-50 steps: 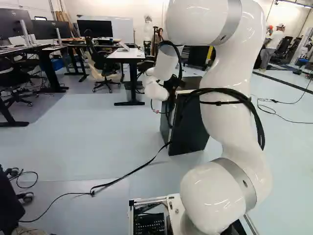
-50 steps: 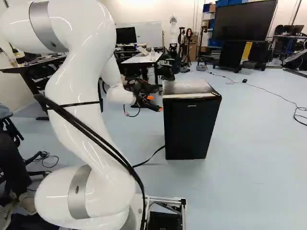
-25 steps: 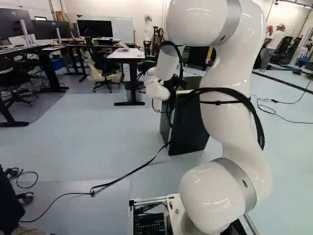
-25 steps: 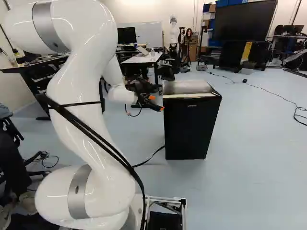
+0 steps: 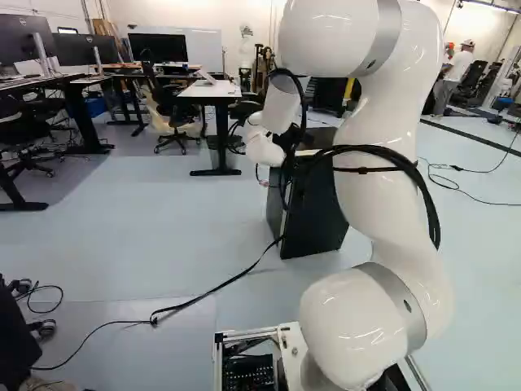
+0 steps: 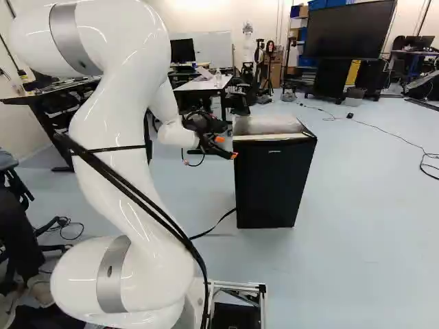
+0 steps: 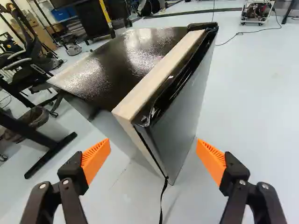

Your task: Open the fridge door

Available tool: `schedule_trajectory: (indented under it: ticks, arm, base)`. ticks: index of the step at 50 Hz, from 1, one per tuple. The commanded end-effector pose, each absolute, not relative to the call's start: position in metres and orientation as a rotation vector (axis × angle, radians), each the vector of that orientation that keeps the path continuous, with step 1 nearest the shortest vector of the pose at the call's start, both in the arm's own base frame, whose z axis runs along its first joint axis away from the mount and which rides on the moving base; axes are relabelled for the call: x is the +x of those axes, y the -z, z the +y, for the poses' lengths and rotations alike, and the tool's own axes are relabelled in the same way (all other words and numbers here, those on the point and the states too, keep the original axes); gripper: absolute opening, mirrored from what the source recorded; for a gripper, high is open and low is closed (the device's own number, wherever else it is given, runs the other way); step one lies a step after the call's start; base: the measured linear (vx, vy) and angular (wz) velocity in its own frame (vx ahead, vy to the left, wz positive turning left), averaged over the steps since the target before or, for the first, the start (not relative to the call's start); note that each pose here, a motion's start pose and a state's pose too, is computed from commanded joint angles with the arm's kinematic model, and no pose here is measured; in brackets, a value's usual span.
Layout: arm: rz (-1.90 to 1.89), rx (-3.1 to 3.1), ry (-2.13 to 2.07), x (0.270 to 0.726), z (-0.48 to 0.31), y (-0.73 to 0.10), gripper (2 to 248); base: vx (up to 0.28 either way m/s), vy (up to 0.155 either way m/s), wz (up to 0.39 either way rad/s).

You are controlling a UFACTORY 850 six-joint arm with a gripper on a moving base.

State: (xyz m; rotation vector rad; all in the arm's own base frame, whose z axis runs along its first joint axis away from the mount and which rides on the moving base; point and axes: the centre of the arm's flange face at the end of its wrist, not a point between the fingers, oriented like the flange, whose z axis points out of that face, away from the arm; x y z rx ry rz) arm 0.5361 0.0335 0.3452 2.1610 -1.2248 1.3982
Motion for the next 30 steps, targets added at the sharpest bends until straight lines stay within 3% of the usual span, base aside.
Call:
schedule_trajectory:
  ticks: [30]
  arm:
    - [-1.25,2.136,-1.393,0.542,0.02,-0.345,247]
  base:
    - [0.0,0.0,0.0]
